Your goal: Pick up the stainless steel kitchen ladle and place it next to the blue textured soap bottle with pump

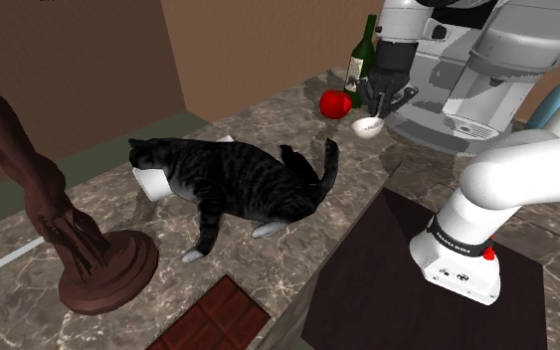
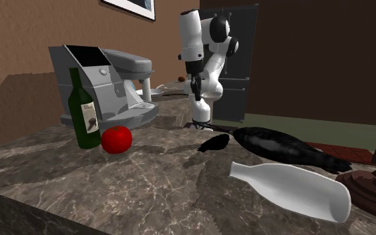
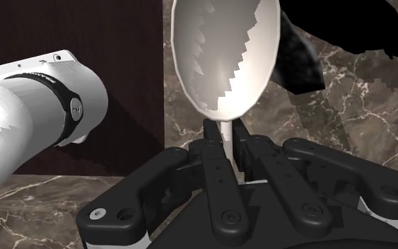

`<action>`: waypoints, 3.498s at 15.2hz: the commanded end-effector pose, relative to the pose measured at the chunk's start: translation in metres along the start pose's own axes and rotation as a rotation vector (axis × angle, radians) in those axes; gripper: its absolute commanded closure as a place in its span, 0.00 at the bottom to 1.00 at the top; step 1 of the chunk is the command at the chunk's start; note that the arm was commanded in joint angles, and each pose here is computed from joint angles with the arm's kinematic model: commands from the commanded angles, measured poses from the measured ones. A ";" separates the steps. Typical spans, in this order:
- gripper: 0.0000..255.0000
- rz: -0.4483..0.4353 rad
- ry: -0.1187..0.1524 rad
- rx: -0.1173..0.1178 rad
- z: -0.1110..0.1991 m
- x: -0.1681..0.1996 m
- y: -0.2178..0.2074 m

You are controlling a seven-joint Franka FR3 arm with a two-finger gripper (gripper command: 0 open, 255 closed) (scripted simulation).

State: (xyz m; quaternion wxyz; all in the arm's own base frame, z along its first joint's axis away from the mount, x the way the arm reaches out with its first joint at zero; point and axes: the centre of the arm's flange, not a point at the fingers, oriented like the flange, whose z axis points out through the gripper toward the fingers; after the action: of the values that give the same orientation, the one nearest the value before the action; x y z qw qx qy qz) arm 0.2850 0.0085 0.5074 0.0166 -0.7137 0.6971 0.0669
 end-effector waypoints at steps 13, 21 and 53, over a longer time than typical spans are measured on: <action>1.00 0.000 0.000 0.000 -0.074 -0.009 0.006; 1.00 0.000 0.000 0.000 -0.116 -0.014 0.009; 1.00 0.000 0.000 0.000 -0.166 0.164 0.253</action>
State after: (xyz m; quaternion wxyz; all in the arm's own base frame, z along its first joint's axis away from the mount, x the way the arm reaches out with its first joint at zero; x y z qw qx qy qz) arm 0.0598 -0.1731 0.6715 0.0175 -0.7140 0.6967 0.0668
